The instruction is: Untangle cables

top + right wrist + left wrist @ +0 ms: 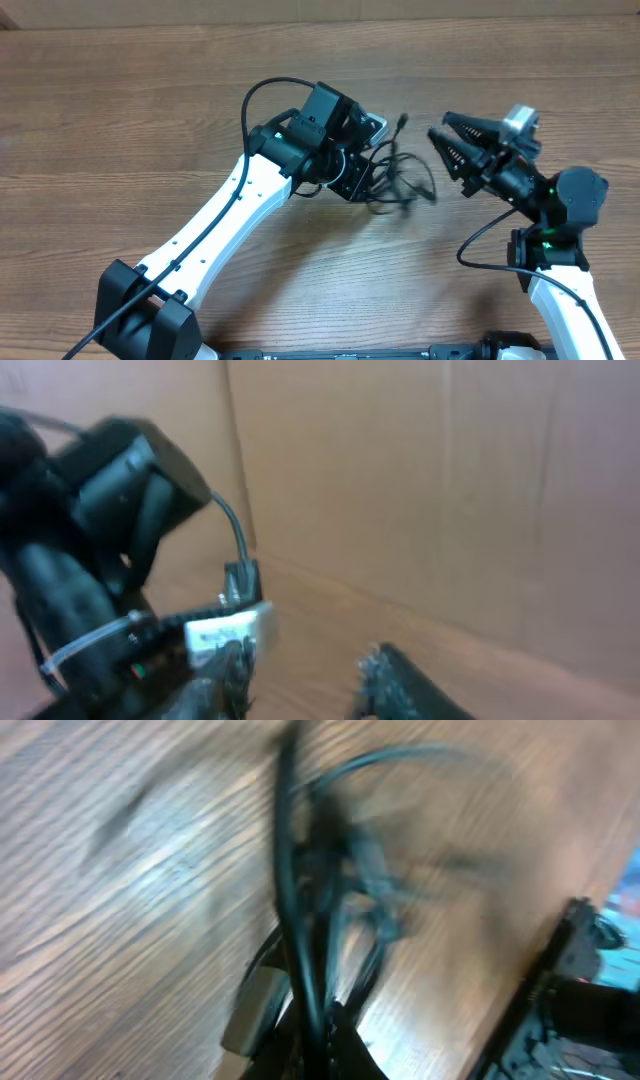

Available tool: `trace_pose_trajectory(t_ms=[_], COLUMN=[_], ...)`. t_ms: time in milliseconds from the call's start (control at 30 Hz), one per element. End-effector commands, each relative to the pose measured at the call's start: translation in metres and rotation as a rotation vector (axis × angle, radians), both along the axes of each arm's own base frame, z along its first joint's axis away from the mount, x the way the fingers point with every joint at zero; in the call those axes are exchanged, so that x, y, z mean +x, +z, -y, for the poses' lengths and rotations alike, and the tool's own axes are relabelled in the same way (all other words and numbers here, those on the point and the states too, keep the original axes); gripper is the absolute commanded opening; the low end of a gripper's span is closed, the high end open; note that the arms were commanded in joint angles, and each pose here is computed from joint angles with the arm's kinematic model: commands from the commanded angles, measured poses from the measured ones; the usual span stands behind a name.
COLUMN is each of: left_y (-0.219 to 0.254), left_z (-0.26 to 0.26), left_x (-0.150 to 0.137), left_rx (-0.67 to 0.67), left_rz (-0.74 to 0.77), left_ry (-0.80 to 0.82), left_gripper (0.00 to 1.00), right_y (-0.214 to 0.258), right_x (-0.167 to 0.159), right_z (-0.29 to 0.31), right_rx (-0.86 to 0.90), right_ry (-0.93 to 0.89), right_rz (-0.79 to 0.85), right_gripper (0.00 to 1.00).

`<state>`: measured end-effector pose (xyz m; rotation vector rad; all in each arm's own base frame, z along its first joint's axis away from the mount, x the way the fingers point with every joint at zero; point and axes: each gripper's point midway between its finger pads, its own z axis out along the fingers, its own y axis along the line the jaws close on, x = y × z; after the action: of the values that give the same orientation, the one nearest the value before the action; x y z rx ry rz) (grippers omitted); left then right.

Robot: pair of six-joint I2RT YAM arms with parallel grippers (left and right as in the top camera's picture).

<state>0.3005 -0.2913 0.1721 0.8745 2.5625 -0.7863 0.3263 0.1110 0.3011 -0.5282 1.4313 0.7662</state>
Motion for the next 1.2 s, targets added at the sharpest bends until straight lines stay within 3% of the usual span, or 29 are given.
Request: trace_pose_trajectory(t_ms=[0,67,300,400,500,767,1167], left_y=[-0.002,-0.001,0.000,0.001,0.003,0.013,0.039], left_z=[-0.009,-0.009,-0.007,-0.006,-0.004,0.006,0.034], left_x=[0.011,0.012,0.014,0.015,0.017,0.025,0.013], left_rx=[0.035,0.032,0.026,0.021,0.009,-0.053,-0.249], left_rz=[0.038,0.040,0.050,0.056,0.062,0.082,0.026], left_ry=[0.032,0.031,0.032,0.032,0.036,0.052,-0.028], left_gripper=[0.04,0.04,0.04,0.04,0.04,0.04,0.04], right_y=[-0.005,-0.016,-0.049,-0.061,-0.073,-0.095,-0.111], right_x=[0.004,0.005,-0.005,-0.009,-0.012,-0.040,-0.053], right_z=[0.003,0.003,-0.004,-0.006,-0.006,-0.020,-0.027], right_rx=[0.061,0.075,0.085,0.091,0.098,0.132,-0.030], right_ry=[-0.018,-0.018,0.041,0.050,0.048,0.172,0.232], right_rz=[-0.115,-0.183,-0.374,-0.442,-0.512,-0.703,-0.586], right_gripper=[0.75,0.84,0.95,0.90,0.73,0.73,0.67])
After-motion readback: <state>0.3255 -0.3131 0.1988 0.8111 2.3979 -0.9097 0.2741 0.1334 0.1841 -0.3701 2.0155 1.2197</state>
